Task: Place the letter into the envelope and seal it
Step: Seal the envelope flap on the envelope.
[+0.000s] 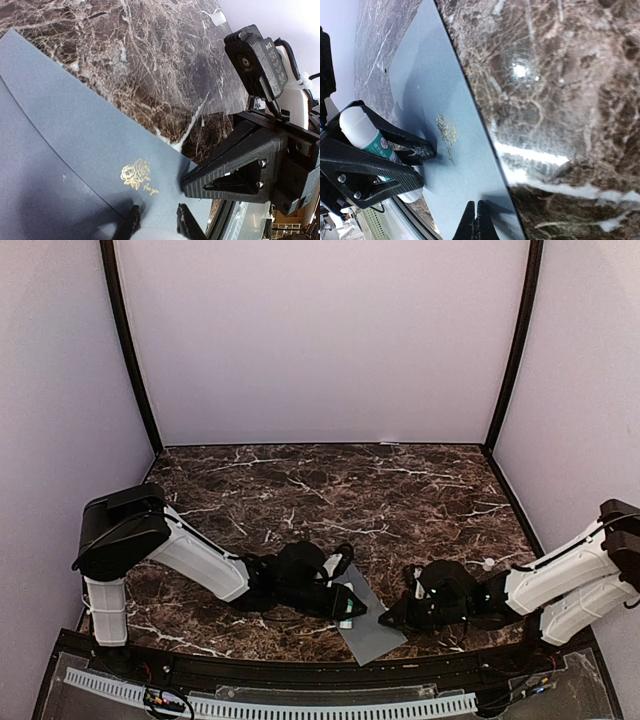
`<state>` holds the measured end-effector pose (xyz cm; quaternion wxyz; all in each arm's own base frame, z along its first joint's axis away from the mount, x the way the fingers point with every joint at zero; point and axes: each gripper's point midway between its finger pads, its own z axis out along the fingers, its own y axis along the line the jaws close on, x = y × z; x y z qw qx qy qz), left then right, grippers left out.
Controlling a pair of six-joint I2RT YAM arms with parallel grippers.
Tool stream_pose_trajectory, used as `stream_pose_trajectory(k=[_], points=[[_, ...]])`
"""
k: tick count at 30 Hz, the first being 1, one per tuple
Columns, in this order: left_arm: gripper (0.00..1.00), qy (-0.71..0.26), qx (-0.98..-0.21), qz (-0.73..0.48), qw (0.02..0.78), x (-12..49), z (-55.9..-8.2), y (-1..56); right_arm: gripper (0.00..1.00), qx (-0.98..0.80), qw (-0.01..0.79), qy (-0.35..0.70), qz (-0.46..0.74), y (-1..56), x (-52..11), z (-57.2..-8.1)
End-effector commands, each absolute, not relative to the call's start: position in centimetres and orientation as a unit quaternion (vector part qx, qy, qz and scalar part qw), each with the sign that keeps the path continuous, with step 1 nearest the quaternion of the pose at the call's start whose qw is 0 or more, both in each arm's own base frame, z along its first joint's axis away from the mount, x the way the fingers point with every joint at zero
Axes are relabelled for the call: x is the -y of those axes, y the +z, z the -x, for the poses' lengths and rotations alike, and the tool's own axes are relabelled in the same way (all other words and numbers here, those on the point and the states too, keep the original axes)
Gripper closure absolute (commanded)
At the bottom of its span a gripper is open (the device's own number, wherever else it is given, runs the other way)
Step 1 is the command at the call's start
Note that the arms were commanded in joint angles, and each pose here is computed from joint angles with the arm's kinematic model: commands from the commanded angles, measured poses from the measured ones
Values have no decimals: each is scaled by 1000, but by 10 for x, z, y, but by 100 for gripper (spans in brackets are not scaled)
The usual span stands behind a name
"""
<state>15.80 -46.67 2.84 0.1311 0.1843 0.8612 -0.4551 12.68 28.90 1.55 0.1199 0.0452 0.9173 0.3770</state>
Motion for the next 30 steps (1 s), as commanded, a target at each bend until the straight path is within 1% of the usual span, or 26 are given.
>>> stream_pose_trajectory(k=[1,7,14,24,30], points=[[100,-420,-882,-180,114,454,-153,4,100,-940,109,320,-56,-9,-255,-114],[100,-420,-882,-181,114,456,-154,5,100,-936,106,333,-37,-6,-261,-111],[100,-423,-880,-182,111,456,-152,5,100,-940,100,324,-41,-16,-270,-115],[100,-425,-881,-181,107,454,-150,3,100,-938,132,315,-64,-15,-280,-136],[100,-420,-883,-178,110,451,-152,1,100,-940,136,307,-70,-18,-279,-143]])
